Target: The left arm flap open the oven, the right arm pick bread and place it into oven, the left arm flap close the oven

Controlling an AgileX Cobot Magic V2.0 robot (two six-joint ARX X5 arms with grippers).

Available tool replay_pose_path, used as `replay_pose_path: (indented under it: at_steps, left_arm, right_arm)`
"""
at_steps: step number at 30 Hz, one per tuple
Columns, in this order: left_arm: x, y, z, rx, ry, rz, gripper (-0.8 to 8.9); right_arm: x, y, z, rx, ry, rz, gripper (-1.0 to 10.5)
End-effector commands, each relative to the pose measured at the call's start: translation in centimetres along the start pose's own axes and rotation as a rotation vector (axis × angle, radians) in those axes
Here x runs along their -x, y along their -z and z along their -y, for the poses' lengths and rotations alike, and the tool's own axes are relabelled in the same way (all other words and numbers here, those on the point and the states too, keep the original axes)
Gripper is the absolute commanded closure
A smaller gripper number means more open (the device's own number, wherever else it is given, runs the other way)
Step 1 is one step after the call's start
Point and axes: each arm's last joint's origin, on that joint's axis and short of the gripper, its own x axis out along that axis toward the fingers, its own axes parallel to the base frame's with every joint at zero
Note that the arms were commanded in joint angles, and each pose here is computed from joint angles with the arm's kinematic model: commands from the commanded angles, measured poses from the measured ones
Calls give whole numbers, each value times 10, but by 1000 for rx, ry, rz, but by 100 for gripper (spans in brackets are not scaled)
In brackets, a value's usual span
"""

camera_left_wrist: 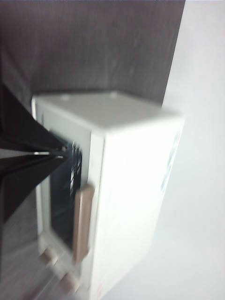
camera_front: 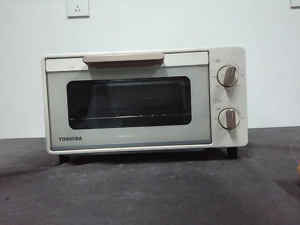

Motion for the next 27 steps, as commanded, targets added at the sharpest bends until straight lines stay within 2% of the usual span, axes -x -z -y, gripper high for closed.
replay_pose_path:
  at_steps: [1, 6, 10, 14, 23, 25, 27]
  left_arm:
    - [-3, -13, 8, -34, 77, -43, 797]
    - [-10, -25, 20, -66, 240, -198, 797]
    - [-18, -27, 27, -139, 351, -324, 797]
    - [-20, -27, 33, -199, 422, -317, 797]
    - [-21, -31, 36, -225, 445, -265, 768]
    - [-22, -32, 36, -227, 445, -260, 696]
    - [-22, -32, 36, -229, 445, -255, 568]
  right_arm:
    - [-3, -14, -7, 57, -70, -63, 935]
    - [-10, -26, -14, 147, -149, -221, 935]
    - [-14, -28, -18, 206, -217, -266, 935]
    - [-14, -26, -22, 229, -253, -275, 935]
    - [-14, -26, -23, 224, -261, -279, 933]
    - [-14, -26, -23, 224, -261, -279, 918]
    - [-14, -26, -23, 224, -256, -278, 834]
